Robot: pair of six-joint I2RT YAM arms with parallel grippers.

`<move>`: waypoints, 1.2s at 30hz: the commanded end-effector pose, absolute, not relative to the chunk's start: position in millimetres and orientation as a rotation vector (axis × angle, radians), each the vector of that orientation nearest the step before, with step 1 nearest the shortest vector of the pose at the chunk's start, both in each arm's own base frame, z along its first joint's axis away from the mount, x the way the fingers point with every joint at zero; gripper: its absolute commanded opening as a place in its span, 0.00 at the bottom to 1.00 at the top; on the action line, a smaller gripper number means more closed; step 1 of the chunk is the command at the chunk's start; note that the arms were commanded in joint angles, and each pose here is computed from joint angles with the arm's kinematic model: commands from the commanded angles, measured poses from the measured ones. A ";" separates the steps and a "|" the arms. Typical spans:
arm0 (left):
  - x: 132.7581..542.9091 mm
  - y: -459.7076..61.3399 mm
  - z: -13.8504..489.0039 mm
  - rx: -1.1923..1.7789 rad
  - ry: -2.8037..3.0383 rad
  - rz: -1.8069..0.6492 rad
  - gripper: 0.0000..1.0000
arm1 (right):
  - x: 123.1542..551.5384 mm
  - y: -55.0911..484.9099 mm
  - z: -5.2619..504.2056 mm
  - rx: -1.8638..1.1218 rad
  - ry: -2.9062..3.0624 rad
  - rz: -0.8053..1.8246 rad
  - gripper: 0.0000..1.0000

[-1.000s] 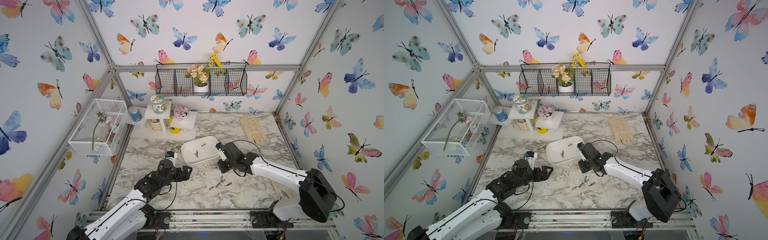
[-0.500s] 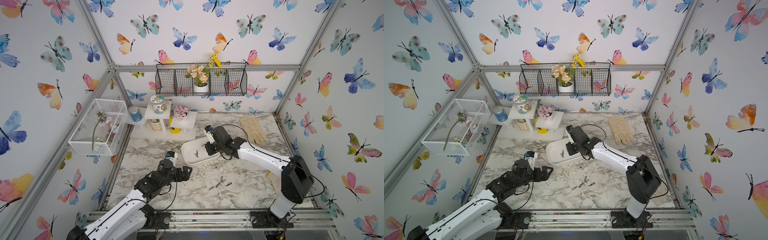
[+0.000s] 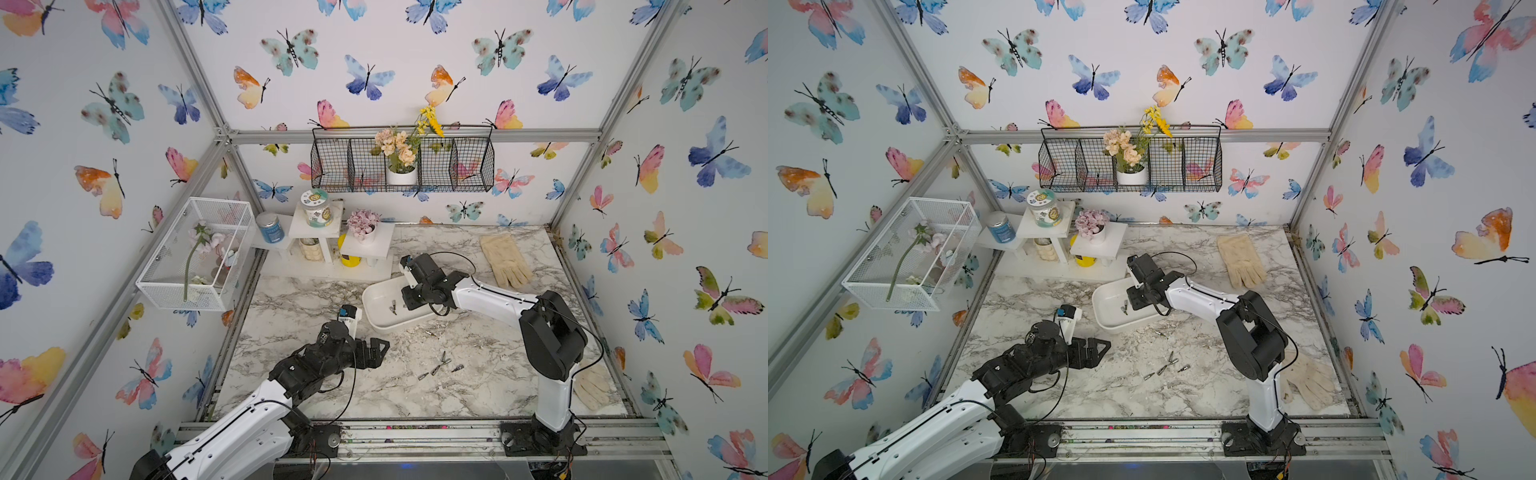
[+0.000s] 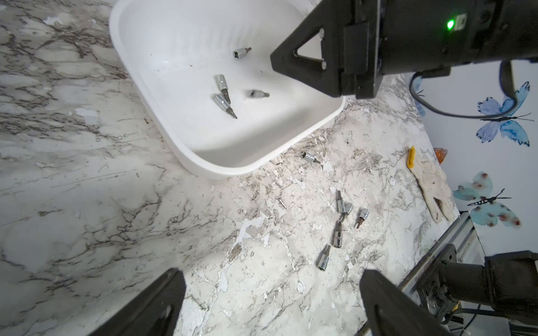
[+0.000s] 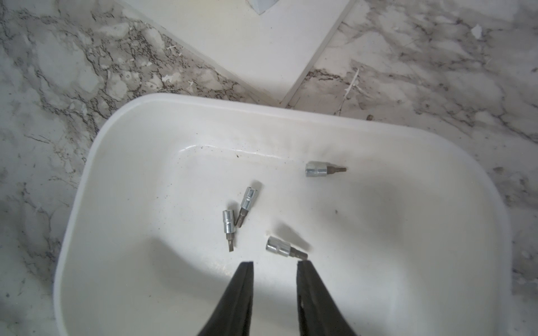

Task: Put the bit on the desktop into the storage box
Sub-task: Pick up the screwdriver bit from the center of the board.

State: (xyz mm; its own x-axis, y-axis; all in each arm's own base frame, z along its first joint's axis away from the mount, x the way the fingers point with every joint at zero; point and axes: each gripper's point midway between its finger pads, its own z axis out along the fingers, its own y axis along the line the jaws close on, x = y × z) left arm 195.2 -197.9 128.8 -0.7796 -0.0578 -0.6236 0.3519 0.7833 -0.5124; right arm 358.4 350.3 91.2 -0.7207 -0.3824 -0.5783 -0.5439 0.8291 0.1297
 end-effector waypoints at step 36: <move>148.1 -318.7 68.7 0.883 2.486 -0.453 0.71 | 294.7 155.6 206.5 -0.028 2.110 0.095 0.99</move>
